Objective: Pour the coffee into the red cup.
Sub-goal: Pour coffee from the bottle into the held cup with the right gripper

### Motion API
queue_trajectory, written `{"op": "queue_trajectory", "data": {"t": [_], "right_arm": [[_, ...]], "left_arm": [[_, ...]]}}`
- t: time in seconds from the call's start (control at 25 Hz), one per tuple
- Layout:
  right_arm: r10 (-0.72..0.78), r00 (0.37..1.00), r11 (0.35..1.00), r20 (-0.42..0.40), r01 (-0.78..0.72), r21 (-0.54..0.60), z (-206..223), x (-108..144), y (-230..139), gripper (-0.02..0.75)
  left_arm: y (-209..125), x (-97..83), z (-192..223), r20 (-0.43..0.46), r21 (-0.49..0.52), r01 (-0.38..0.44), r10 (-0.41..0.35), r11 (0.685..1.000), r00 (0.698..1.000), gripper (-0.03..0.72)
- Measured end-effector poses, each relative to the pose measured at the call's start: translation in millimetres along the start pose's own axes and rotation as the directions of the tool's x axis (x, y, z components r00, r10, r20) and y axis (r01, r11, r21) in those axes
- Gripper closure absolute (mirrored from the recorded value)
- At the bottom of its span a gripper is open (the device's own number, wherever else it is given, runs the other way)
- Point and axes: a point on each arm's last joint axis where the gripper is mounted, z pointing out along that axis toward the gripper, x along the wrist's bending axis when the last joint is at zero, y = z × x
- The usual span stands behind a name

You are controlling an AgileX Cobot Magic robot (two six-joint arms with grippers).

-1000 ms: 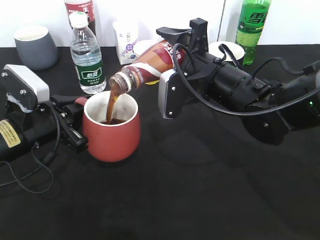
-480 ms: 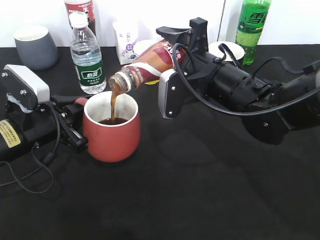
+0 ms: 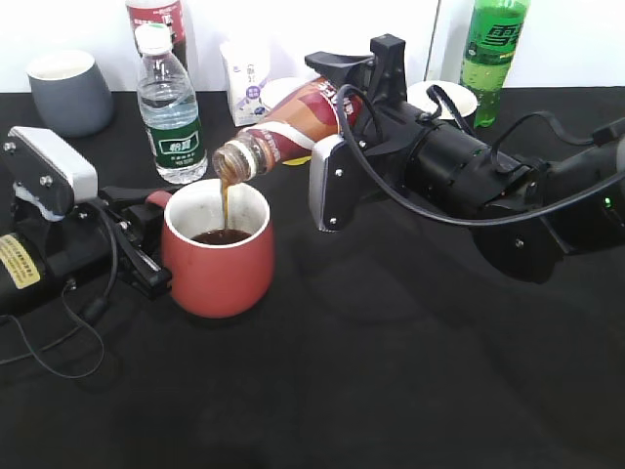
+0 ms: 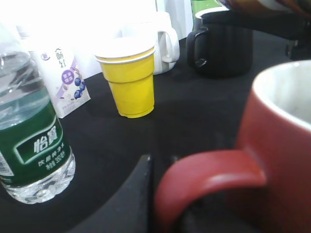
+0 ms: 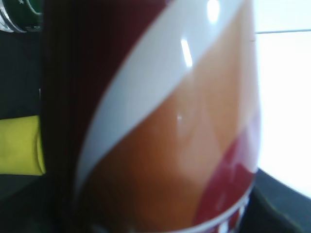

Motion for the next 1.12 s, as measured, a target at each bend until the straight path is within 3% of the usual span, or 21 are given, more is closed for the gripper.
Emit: {"op": "queue_trajectory", "data": {"t": [0.88, 1.12], "right_arm": [[0.001, 1.000, 1.000, 0.004, -0.001, -0.001, 0.0, -0.4, 0.1, 0.204], [0.104, 0.995, 0.994, 0.002, -0.104, -0.013, 0.0, -0.3, 1.1, 0.204]], "left_arm": [[-0.3, 0.0, 0.0, 0.000, 0.004, 0.000, 0.000, 1.000, 1.000, 0.624], [-0.3, 0.0, 0.0, 0.000, 0.004, 0.000, 0.000, 1.000, 1.000, 0.624]]}}
